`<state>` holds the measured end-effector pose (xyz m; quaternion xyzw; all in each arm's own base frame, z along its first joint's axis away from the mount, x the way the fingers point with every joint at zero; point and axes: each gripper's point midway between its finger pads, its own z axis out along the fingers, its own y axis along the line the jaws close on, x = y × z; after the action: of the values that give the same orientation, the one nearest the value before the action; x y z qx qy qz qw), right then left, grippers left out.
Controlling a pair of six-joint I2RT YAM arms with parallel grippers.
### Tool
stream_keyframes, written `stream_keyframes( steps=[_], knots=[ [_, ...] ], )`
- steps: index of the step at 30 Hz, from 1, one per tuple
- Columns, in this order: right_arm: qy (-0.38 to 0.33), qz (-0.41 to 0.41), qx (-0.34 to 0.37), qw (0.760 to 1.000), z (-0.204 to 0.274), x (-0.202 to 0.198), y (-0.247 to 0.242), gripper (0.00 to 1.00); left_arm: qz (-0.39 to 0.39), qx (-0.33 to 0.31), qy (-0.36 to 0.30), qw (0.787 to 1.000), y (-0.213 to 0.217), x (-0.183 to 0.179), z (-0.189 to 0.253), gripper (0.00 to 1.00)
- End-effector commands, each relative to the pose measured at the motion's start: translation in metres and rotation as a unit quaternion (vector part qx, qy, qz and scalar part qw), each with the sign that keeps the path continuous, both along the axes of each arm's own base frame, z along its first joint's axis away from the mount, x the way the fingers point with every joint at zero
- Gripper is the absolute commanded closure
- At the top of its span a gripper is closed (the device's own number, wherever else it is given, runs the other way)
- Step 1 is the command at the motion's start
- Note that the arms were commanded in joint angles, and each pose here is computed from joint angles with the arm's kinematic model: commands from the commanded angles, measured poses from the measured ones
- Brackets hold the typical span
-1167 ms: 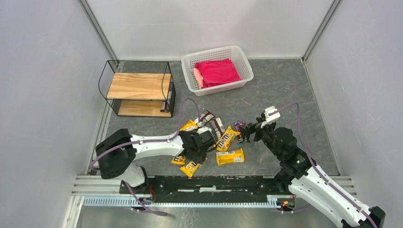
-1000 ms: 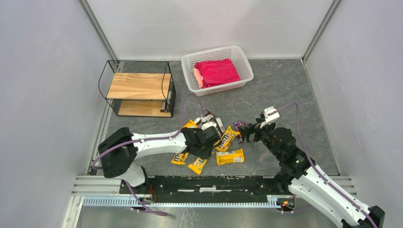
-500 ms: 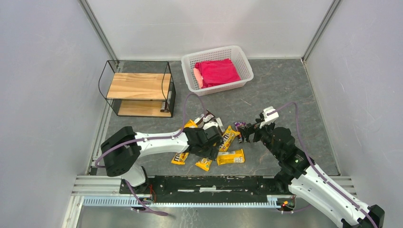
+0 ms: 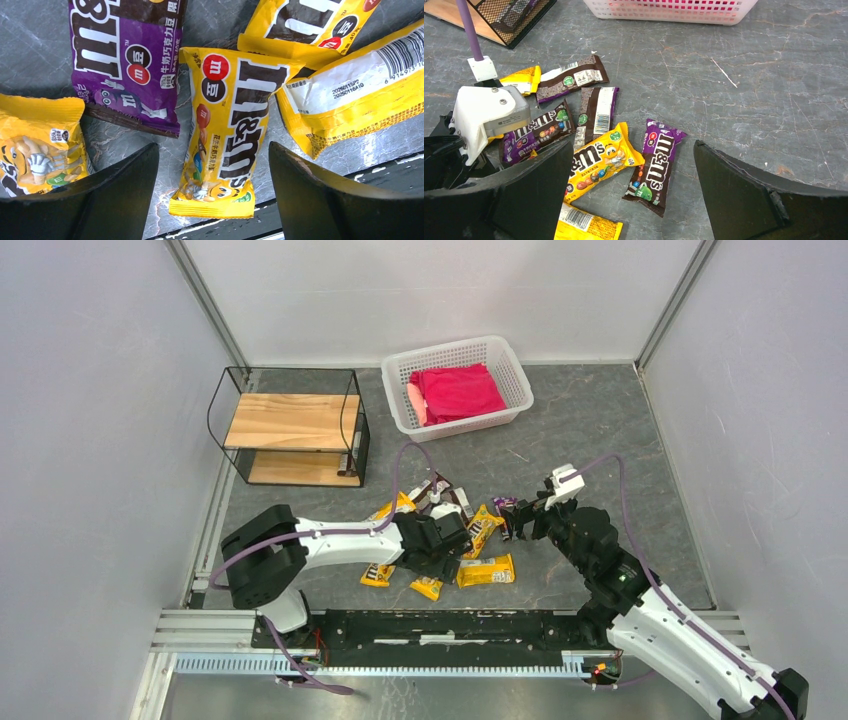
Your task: Place and organize the candy bags onto the shelf
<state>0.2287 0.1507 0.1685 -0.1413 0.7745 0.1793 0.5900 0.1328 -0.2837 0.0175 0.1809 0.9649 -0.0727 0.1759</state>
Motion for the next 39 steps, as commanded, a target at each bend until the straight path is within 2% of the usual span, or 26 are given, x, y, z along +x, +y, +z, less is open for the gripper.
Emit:
stream_keyframes(
  steps=[1, 7, 10, 24, 34, 39],
  knots=[
    [-0.007, -0.002, 0.014, 1.000, 0.003, 0.001, 0.001, 0.02, -0.002, -0.007, -0.014, 1.000, -0.012, 0.006, 0.003, 0.13],
    [-0.006, -0.001, 0.009, 1.000, 0.001, 0.002, 0.001, 0.02, -0.002, 0.009, -0.026, 1.000, -0.013, 0.011, 0.000, 0.26],
    [-0.004, -0.001, 0.006, 1.000, 0.000, 0.002, 0.001, 0.02, -0.004, 0.015, -0.035, 0.999, -0.013, 0.012, 0.003, 0.29],
    [0.002, -0.005, 0.003, 1.000, -0.005, 0.002, 0.000, 0.02, 0.002, -0.015, -0.054, 0.998, -0.012, 0.013, 0.033, 0.57],
    [0.000, -0.007, 0.003, 1.000, -0.003, 0.003, -0.001, 0.02, 0.017, -0.051, -0.100, 0.994, -0.005, 0.023, 0.090, 0.60],
    [-0.004, -0.010, -0.005, 1.000, 0.001, 0.004, -0.002, 0.02, 0.030, -0.060, -0.162, 0.985, 0.009, 0.044, 0.149, 0.61]
  ],
)
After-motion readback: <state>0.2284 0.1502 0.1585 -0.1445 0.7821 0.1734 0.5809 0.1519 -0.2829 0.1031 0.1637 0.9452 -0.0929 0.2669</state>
